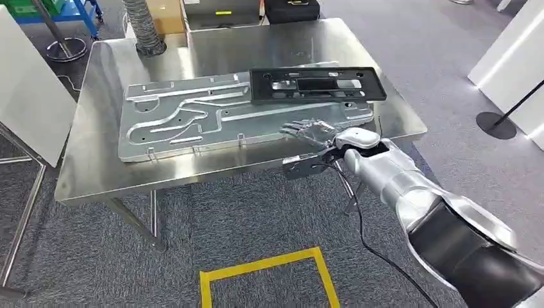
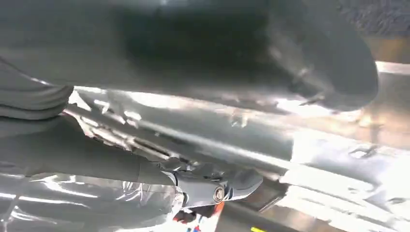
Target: Take the parts from the cabinet and place them on the table.
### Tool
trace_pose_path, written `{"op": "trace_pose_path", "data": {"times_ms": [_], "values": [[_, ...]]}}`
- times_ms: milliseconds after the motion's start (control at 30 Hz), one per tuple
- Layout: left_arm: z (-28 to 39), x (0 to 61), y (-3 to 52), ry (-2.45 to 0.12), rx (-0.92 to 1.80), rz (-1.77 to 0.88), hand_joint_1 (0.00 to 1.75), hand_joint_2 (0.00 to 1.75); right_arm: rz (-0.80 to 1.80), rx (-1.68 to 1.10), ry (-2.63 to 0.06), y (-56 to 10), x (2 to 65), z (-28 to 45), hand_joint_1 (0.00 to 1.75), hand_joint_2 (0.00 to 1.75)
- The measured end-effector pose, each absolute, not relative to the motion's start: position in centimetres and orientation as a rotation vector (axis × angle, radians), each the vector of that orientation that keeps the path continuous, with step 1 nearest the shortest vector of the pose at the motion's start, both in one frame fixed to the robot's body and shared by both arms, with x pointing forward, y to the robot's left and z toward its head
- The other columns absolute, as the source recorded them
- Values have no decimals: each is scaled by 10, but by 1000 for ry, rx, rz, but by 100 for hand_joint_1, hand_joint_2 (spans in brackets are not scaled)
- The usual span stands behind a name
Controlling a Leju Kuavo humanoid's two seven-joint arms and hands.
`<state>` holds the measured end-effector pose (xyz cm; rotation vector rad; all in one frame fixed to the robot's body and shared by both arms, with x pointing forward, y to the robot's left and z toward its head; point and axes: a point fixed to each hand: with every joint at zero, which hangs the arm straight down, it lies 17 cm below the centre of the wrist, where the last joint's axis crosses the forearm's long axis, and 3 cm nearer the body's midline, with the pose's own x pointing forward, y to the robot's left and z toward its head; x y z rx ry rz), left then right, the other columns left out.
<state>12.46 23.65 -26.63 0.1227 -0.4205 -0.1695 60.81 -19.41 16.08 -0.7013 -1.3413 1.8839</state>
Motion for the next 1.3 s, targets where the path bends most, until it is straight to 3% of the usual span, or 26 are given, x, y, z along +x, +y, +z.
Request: {"op": "trace_pose_path", "data": {"times_ms": [500,900,1167,1300], "values": [[-267,120,238,-412,124,-146,0,0,1871,-699,-1325,-199,608,155,0,0],[-269,116,246,-399,134,-130,0,0,1626,-563,-1310,-226,585,94,0,0],[-270,109,247,-389,137,-124,0,0,1116,-306,-1300,-227,510,-16,0,0],[-268,116,245,-410,135,-153,0,0,823,-179,-1148,-239,464,-74,0,0]]}}
